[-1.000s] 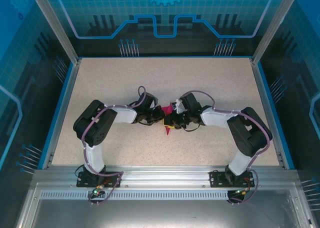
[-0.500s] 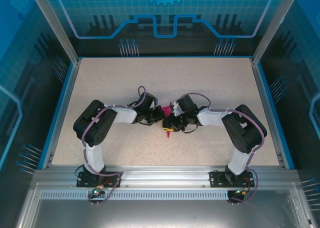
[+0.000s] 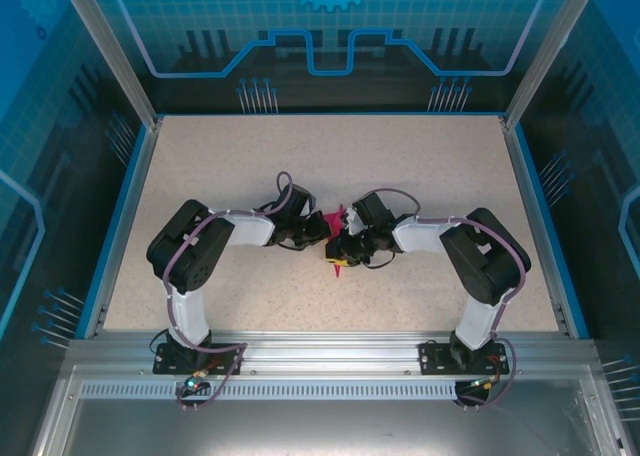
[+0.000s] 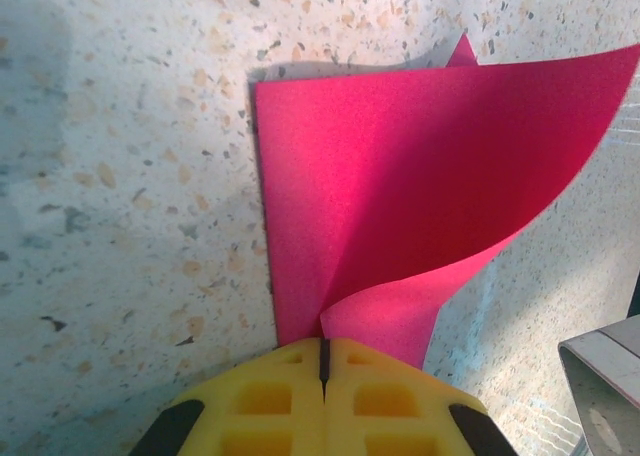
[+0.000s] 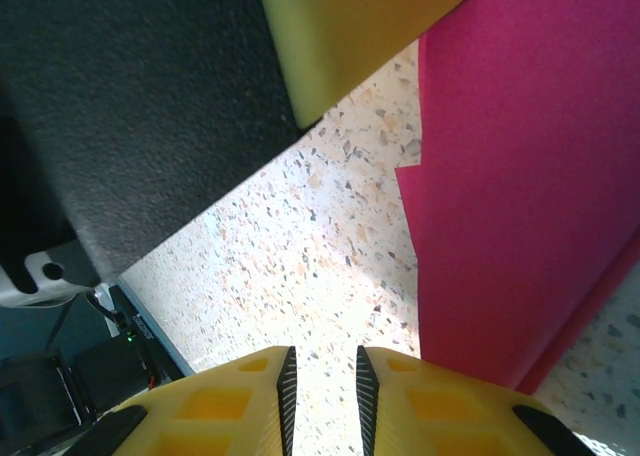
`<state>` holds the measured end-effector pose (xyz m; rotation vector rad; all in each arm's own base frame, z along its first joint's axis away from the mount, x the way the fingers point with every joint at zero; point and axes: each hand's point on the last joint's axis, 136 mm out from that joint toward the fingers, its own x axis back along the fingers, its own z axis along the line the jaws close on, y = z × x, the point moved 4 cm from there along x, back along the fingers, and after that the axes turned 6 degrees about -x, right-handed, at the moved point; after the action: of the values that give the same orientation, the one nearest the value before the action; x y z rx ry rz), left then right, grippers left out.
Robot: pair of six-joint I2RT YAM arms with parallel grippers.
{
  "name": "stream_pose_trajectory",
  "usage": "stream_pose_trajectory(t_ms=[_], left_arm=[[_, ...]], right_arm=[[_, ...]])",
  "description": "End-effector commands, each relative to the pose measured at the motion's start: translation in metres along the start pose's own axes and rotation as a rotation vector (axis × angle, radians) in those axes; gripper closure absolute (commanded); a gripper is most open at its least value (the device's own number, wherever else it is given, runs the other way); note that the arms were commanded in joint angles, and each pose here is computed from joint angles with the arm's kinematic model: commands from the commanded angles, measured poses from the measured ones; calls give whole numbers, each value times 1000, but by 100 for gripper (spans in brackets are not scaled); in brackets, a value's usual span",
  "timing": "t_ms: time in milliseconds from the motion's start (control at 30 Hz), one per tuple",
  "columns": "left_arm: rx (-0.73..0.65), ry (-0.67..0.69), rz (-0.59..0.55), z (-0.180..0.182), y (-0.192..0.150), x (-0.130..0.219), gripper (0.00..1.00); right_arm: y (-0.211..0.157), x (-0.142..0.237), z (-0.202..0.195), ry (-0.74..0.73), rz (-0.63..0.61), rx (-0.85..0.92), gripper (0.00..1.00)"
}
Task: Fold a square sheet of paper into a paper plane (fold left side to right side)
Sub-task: Fold the wing for the fifth time at the center of the table.
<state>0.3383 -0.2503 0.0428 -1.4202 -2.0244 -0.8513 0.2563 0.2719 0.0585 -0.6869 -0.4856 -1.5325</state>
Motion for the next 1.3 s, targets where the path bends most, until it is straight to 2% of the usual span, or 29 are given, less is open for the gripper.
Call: stream_pose_trajectory(t_ms=[0, 400, 600, 967, 1267], left_arm=[[25, 229, 14, 49, -10, -3, 100], [29, 253, -1, 54, -8, 0, 100], [32, 256, 2, 57, -11, 0, 100], [36, 249, 1, 57, -11, -1, 100], [28, 252, 1, 57, -12, 0, 100]], right_arm=[[-12, -11, -11, -51, 42, -34, 74], [-14, 3, 2, -42, 30, 22, 73], [-18, 25, 19, -10, 3, 80, 73], [-19, 3, 20, 17, 32, 48, 74], [-18, -15, -2, -68, 62, -12, 74]])
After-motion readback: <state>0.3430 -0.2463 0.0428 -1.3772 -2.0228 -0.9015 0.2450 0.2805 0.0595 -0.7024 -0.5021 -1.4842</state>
